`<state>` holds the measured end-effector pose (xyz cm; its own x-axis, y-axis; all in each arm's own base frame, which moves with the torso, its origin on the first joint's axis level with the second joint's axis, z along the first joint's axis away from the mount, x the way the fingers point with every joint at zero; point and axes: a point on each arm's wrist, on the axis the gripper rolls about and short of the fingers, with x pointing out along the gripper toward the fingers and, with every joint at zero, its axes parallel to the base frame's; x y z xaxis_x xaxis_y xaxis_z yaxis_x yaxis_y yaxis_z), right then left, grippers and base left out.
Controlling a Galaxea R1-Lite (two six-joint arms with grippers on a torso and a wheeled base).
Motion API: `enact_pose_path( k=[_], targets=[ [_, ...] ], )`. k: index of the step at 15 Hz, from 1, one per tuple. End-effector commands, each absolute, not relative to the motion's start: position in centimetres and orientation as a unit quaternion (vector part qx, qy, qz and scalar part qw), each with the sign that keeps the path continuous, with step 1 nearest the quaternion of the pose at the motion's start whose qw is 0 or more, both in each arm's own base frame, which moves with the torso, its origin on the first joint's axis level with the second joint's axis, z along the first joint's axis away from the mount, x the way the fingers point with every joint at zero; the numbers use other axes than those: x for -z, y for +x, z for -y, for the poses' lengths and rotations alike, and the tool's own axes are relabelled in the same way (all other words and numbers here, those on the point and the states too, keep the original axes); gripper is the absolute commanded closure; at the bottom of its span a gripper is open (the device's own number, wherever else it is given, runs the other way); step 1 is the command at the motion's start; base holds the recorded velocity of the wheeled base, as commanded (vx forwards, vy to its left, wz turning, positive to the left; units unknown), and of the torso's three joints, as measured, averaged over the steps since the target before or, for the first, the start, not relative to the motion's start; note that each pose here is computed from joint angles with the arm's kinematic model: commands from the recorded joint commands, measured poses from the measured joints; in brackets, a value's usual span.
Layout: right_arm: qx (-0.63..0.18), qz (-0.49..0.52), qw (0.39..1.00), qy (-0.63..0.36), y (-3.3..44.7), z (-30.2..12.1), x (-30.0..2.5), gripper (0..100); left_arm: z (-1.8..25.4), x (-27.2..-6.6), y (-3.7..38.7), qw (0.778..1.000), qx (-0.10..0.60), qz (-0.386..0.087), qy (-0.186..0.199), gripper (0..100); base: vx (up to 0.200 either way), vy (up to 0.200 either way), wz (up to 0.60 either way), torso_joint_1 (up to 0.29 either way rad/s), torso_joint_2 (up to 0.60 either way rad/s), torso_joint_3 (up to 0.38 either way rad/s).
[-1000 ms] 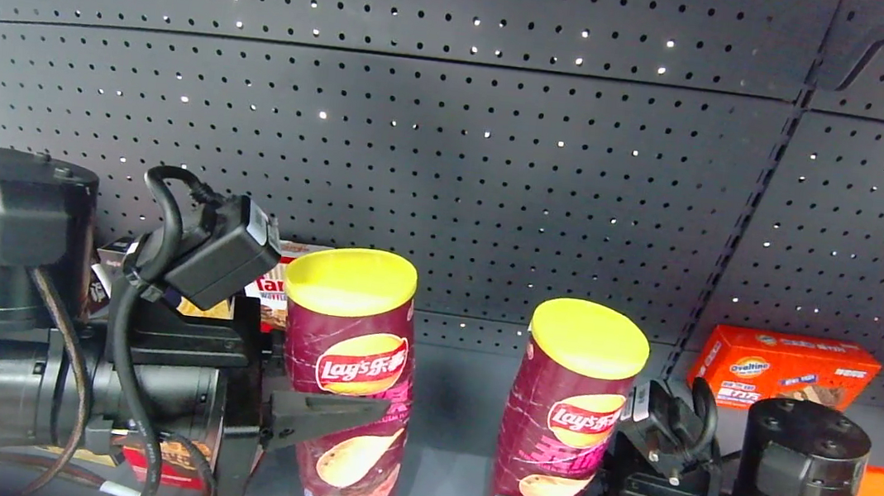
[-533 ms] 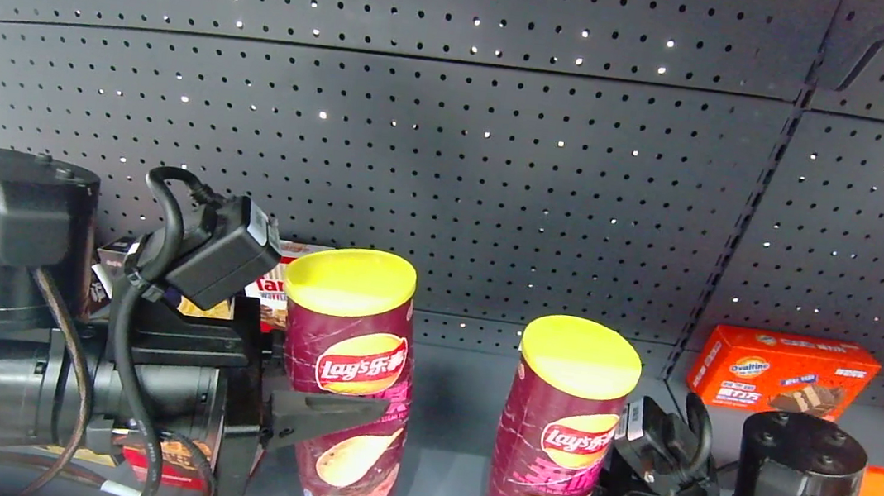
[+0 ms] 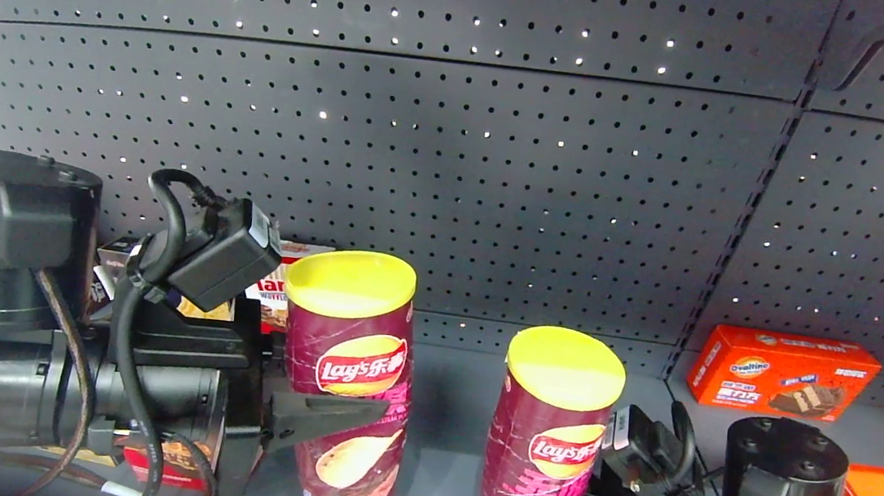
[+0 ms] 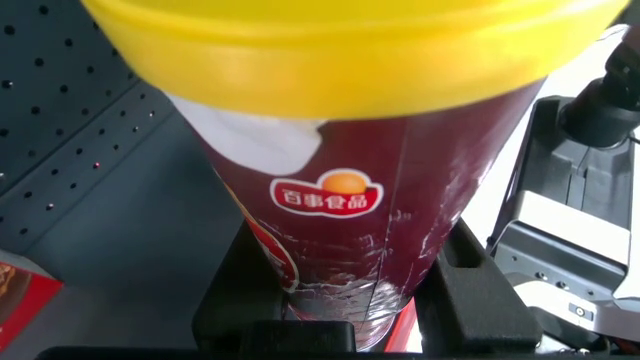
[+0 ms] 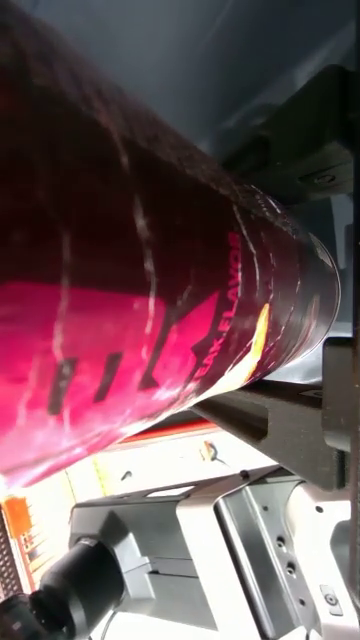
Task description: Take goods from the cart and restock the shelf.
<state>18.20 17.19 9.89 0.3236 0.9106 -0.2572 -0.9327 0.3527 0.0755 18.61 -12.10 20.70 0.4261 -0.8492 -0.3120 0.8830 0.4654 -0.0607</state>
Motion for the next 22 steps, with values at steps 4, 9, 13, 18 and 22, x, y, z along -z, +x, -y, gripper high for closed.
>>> enact_pose_path(
  k=[4, 9, 13, 18, 22],
  targets=[
    [-0.565, -0.131, 0.813, -0.044, 19.1, -17.9, -9.4, 100, 12.1, -20.7, 18.7, 0.843, 0.514, -0.151, 0.056, 100, 0.0, 0.0, 0.0, 0.0, 0.0, 0.0],
    [-0.563, -0.134, 0.815, -0.044, 19.2, -17.8, -9.2, 0, 12.1, -20.6, 18.6, 0.843, 0.513, -0.152, 0.056, 100, 0.0, 0.0, 0.0, 0.0, 0.0, 0.0],
    [-0.527, -0.132, 0.838, -0.054, 18.9, -17.6, -9.4, 0, 12.1, -20.5, 18.6, 0.842, 0.514, -0.154, 0.057, 100, 0.0, 0.0, 0.0, 0.0, 0.0, 0.0],
    [-0.526, -0.12, 0.84, -0.052, 16.5, -15.5, -10.5, 0, 12.1, -20.6, 18.5, 0.842, 0.514, -0.153, 0.056, 100, 0.0, 0.0, 0.0, 0.0, 0.0, 0.0],
    [-0.517, -0.111, 0.848, -0.049, 14.2, -12.8, -11.1, 0, 12.1, -20.5, 18.6, 0.842, 0.514, -0.154, 0.057, 100, 0.0, 0.0, 0.0, 0.0, 0.0, 0.0]
  ],
)
